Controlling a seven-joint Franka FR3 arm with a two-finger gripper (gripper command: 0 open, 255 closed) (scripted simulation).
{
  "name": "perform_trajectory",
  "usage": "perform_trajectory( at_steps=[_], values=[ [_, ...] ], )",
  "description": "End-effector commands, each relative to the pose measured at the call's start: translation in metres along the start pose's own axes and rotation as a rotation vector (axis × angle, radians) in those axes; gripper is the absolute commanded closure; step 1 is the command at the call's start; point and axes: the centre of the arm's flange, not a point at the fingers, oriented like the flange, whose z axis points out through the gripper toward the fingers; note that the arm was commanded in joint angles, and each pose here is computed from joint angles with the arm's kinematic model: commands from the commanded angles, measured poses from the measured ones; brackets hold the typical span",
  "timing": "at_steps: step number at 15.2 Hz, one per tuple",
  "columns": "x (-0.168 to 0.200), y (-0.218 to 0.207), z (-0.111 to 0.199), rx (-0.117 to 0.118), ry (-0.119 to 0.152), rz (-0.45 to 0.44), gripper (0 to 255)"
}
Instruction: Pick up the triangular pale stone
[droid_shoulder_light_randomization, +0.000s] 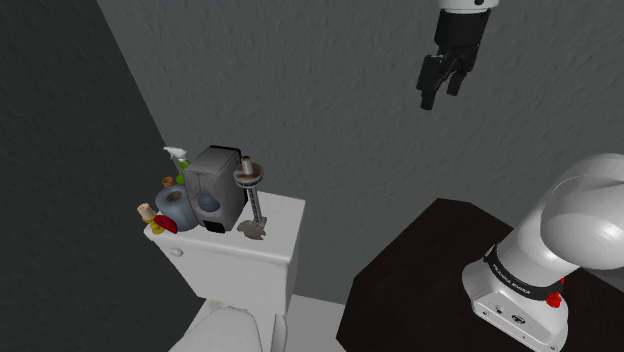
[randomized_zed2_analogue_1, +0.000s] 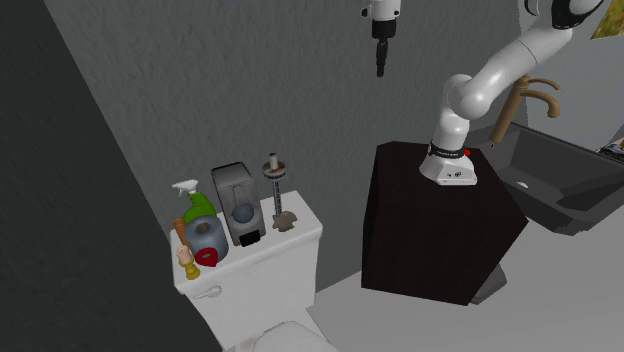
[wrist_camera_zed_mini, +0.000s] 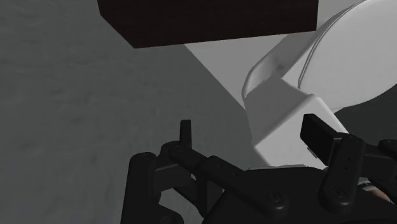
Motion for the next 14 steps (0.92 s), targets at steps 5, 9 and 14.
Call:
perform_trajectory(
  at_steps=[5, 9, 14],
  values=[
    [0.031, -0.025, 0.032, 0.003, 0.014, -0.064, 0],
    [0.061, -0.051, 0.064, 0.006, 0.027, -0.128, 0],
    [0.097, -0.087, 0.104, 0.01, 0.044, -0.208, 0]
  ],
)
